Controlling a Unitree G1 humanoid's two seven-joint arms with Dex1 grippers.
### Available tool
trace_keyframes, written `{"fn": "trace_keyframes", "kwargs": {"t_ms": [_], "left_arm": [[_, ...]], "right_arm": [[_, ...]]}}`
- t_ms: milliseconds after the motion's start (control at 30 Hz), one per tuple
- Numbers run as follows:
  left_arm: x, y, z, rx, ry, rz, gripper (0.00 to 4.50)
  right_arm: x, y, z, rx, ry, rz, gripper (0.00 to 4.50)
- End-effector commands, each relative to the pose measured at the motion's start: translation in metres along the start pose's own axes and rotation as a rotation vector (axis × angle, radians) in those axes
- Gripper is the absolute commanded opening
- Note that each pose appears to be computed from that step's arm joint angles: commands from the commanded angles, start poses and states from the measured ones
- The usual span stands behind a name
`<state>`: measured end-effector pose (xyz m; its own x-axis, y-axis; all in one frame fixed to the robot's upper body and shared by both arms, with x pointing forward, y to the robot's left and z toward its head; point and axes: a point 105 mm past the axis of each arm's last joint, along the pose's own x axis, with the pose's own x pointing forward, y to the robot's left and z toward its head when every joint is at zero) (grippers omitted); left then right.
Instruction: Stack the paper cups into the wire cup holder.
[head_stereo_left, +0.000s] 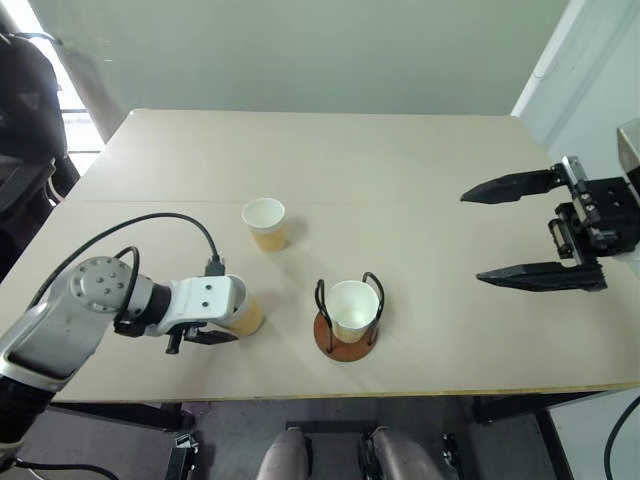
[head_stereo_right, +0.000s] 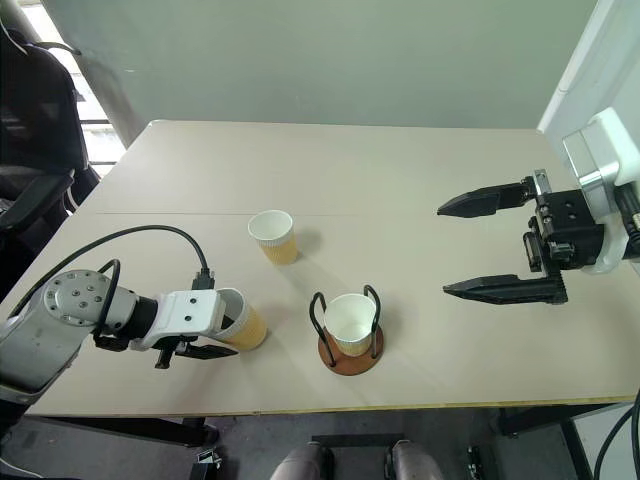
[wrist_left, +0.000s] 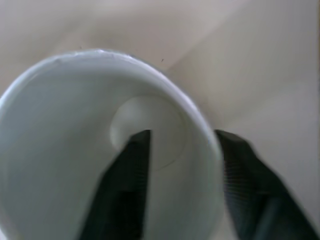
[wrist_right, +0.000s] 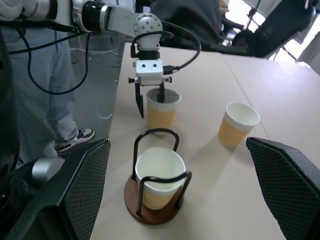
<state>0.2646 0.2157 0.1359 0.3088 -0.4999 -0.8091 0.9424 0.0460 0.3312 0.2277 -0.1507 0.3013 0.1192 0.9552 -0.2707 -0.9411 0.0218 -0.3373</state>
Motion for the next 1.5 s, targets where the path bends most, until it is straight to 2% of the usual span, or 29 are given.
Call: {"fn": "trace_keyframes", "kwargs": {"t_ms": [33, 67, 100, 267, 467, 600, 733, 900, 1200, 1500], "left_arm": [[-0.005, 0.005, 0.004, 0.045, 0.006, 0.015, 0.58], [-0.005, 0.005, 0.005, 0.046, 0.002, 0.015, 0.15], [-0.006, 0.005, 0.008, 0.048, -0.005, 0.013, 0.07], [-0.018, 0.005, 0.022, 0.047, -0.058, -0.001, 0.07], [-0.070, 0.023, 0.086, 0.074, -0.280, -0.032, 0.07], [-0.095, 0.031, 0.129, 0.240, -0.392, -0.126, 0.07], [-0.088, 0.036, 0.158, 0.398, -0.424, -0.213, 0.07], [-0.062, 0.033, 0.185, 0.602, -0.403, -0.357, 0.07], [-0.027, 0.044, 0.193, 0.794, -0.307, -0.452, 0.07], [-0.011, 0.039, 0.200, 0.861, -0.336, -0.531, 0.07]], "right_arm": [[-0.003, 0.002, 0.010, -0.052, 0.010, -0.023, 4.50], [-0.003, 0.002, 0.009, -0.052, 0.011, -0.023, 4.50], [-0.003, 0.002, 0.009, -0.052, 0.012, -0.024, 4.50], [-0.003, 0.000, 0.011, -0.057, 0.013, -0.027, 4.50], [-0.014, 0.013, 0.009, -0.015, 0.047, 0.007, 4.50], [-0.028, 0.016, 0.001, 0.010, 0.116, -0.046, 4.50], [-0.028, 0.014, 0.005, -0.020, 0.116, -0.088, 4.50], [-0.025, 0.018, 0.009, -0.040, 0.125, -0.134, 4.50], [-0.025, 0.031, 0.014, -0.046, 0.154, -0.208, 4.50], [-0.022, 0.038, 0.014, -0.040, 0.172, -0.260, 4.50]]}}
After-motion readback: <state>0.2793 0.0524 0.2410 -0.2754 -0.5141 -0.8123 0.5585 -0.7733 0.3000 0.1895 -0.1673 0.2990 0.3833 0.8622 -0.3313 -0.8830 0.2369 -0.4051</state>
